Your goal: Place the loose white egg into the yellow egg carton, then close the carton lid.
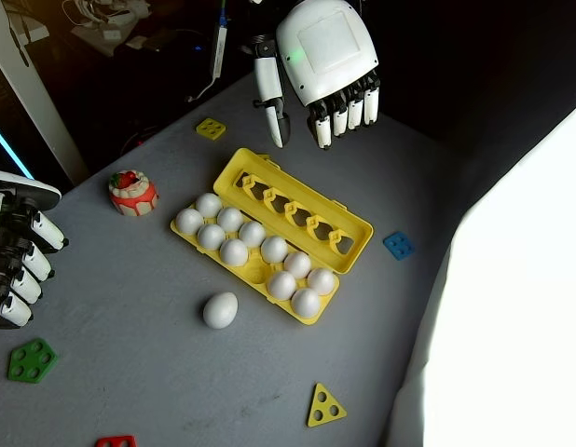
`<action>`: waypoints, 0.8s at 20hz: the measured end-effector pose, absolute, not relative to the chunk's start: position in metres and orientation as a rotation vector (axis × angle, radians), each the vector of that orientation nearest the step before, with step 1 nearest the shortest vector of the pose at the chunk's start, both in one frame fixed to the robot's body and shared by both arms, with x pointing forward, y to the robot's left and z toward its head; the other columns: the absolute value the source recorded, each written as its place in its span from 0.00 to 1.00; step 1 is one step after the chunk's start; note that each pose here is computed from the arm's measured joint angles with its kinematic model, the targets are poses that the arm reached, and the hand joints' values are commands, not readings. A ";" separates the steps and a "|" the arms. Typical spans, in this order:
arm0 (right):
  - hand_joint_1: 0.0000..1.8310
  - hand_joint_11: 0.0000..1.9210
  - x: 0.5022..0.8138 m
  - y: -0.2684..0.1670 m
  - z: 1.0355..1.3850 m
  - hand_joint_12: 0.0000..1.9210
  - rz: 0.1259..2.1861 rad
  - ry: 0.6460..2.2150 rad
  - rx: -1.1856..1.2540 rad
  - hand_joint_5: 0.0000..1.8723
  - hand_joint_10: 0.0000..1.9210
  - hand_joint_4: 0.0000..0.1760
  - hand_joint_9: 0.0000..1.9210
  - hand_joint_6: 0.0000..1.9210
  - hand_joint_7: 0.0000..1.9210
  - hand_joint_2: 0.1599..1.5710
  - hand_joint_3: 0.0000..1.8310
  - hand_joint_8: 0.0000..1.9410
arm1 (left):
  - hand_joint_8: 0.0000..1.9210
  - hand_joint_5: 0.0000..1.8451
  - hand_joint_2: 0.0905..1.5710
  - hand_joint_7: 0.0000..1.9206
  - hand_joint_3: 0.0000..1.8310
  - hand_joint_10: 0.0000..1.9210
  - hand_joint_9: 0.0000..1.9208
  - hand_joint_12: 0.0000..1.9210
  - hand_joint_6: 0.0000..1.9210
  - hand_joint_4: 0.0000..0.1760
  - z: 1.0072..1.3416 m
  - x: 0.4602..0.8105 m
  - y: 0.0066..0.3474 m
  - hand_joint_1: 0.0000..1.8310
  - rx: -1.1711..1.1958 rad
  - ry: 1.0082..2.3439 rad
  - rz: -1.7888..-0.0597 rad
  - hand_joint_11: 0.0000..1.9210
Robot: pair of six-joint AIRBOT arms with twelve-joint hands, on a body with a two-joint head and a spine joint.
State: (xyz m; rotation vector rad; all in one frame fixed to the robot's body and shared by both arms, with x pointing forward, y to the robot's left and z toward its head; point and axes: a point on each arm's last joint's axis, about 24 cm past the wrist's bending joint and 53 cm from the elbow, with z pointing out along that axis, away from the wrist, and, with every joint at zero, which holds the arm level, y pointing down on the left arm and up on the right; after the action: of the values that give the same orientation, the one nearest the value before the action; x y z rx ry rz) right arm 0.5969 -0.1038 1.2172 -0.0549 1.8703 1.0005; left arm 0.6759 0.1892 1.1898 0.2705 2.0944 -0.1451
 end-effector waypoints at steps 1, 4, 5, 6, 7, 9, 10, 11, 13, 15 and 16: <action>0.06 0.00 0.598 -0.105 1.217 0.00 0.997 1.870 -0.051 0.01 0.04 0.00 0.01 0.04 0.05 0.76 0.08 0.02 | 0.01 0.02 0.84 0.02 0.04 0.02 0.02 0.16 0.02 0.00 1.189 0.675 0.188 0.03 0.267 2.099 -0.152 0.00; 0.10 0.00 0.599 -0.106 1.213 0.00 0.989 1.882 -0.054 0.03 0.01 0.00 0.02 0.01 0.05 0.80 0.01 0.00 | 0.00 0.02 0.86 0.02 0.01 0.00 0.02 0.15 0.00 0.00 1.188 0.675 0.188 0.05 0.276 2.100 -0.149 0.00; 0.10 0.00 0.599 -0.106 1.214 0.00 0.985 1.876 -0.060 0.03 0.01 0.00 0.02 0.01 0.05 0.80 0.01 0.00 | 0.00 0.02 0.87 0.01 0.01 0.00 0.02 0.14 0.00 0.00 1.189 0.675 0.187 0.04 0.279 2.094 -0.151 0.00; 0.10 0.00 0.600 -0.107 1.217 0.00 0.976 1.859 -0.076 0.03 0.01 0.00 0.02 0.01 0.05 0.79 0.01 0.00 | 0.00 0.03 0.87 0.03 0.00 0.00 0.03 0.17 0.01 0.00 1.189 0.675 0.187 0.04 0.280 2.094 -0.148 0.00; 0.09 0.00 0.601 -0.107 1.220 0.00 0.964 1.836 -0.099 0.03 0.01 0.00 0.02 0.01 0.05 0.79 0.01 0.00 | 0.00 0.03 0.87 0.03 0.00 0.00 0.03 0.18 0.00 0.00 1.188 0.674 0.187 0.03 0.281 2.099 -0.147 0.00; 0.11 0.00 0.601 -0.108 1.220 0.00 0.932 1.810 -0.151 0.03 0.01 0.00 0.02 0.01 0.05 0.79 0.00 0.00 | 0.00 0.03 0.87 0.03 0.00 0.00 0.03 0.18 0.00 0.00 1.187 0.671 0.183 0.05 0.291 2.100 -0.152 0.00; 0.13 0.00 0.600 -0.107 1.220 0.00 0.936 1.801 -0.154 0.03 0.01 0.00 0.02 0.01 0.05 0.78 0.00 0.00 | 0.00 0.03 0.87 0.03 0.00 0.00 0.03 0.17 0.00 0.00 1.187 0.670 0.181 0.04 0.298 2.099 -0.155 0.00; 0.14 0.00 0.600 -0.108 1.220 0.00 0.939 1.793 -0.154 0.03 0.01 0.00 0.02 0.01 0.05 0.78 0.00 0.00 | 0.00 0.04 0.87 0.03 0.00 0.00 0.03 0.18 0.00 0.00 1.185 0.670 0.180 0.04 0.303 2.101 -0.155 0.00; 0.22 0.00 0.603 -0.110 1.222 0.00 0.948 1.787 -0.131 0.02 0.01 0.00 0.02 0.00 0.04 0.75 0.00 0.00 | 0.00 0.04 0.86 0.03 0.00 0.00 0.03 0.19 0.00 0.00 1.182 0.668 0.180 0.05 0.306 2.109 -0.152 0.00; 0.31 0.00 0.606 -0.112 1.222 0.00 0.962 1.788 -0.096 0.01 0.01 0.00 0.02 0.00 0.04 0.71 0.00 0.00 | 0.00 0.04 0.86 0.03 0.00 0.00 0.03 0.18 0.00 0.00 1.182 0.667 0.179 0.07 0.313 2.107 -0.151 0.00; 0.37 0.00 0.609 -0.112 1.220 0.00 0.970 1.796 -0.077 0.00 0.00 0.00 0.01 0.00 0.03 0.69 0.00 0.00 | 0.00 0.04 0.85 0.03 0.00 0.00 0.03 0.18 0.00 0.00 1.183 0.666 0.177 0.08 0.319 2.106 -0.152 0.00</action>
State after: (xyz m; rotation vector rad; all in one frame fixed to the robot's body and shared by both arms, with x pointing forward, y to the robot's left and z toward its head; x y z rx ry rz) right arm 0.6091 -0.1118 1.2199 -0.0774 1.7960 0.9699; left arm 0.6658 0.1769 1.1827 0.3189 2.1057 -0.1523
